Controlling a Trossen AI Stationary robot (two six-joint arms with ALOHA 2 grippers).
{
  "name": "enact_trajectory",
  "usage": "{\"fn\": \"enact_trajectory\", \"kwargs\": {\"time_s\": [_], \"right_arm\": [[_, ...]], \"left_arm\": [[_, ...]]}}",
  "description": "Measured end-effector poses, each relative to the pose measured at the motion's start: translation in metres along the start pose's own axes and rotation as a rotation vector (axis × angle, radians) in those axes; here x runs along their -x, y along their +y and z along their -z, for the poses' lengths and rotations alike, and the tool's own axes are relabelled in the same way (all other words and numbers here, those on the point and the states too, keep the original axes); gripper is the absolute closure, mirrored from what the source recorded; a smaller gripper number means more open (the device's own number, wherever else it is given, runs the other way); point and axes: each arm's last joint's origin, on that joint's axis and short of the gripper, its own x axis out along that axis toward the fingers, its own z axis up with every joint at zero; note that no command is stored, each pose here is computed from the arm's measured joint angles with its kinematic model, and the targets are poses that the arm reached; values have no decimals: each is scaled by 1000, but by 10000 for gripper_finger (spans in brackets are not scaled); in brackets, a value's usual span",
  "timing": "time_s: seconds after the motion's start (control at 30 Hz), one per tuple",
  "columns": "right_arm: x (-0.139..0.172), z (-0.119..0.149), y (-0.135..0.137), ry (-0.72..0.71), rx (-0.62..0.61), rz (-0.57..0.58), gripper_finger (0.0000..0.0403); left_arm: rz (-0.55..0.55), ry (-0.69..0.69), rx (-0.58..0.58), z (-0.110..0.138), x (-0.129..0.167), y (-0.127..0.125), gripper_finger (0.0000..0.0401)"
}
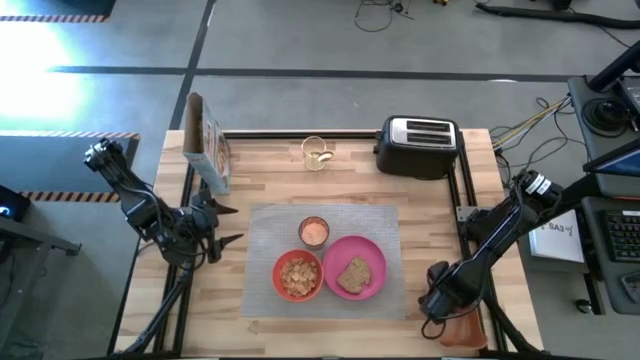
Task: Arrange a breakfast setting
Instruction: Put the red apple to the top of the pink plate on the gray mat
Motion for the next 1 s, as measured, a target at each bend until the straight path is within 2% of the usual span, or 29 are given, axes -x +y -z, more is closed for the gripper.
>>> {"fn": "enact_trajectory", "kwargs": {"time_s": [0.23,0.5,0.7,1.0], "right_arm": [[-10,-4,2,-34,14,34,214],[-10,-4,2,-39,21,34,320],[-2,0,1,2,67,14,323],[42,18,-4,17,104,-51,338]], "left_arm": [[-4,4,-11,0,-3,-5,94],[-4,5,-12,0,-4,-7,94],[-4,5,-12,0,-4,-7,94],[-2,2,-7,0,-4,-7,94]]}}
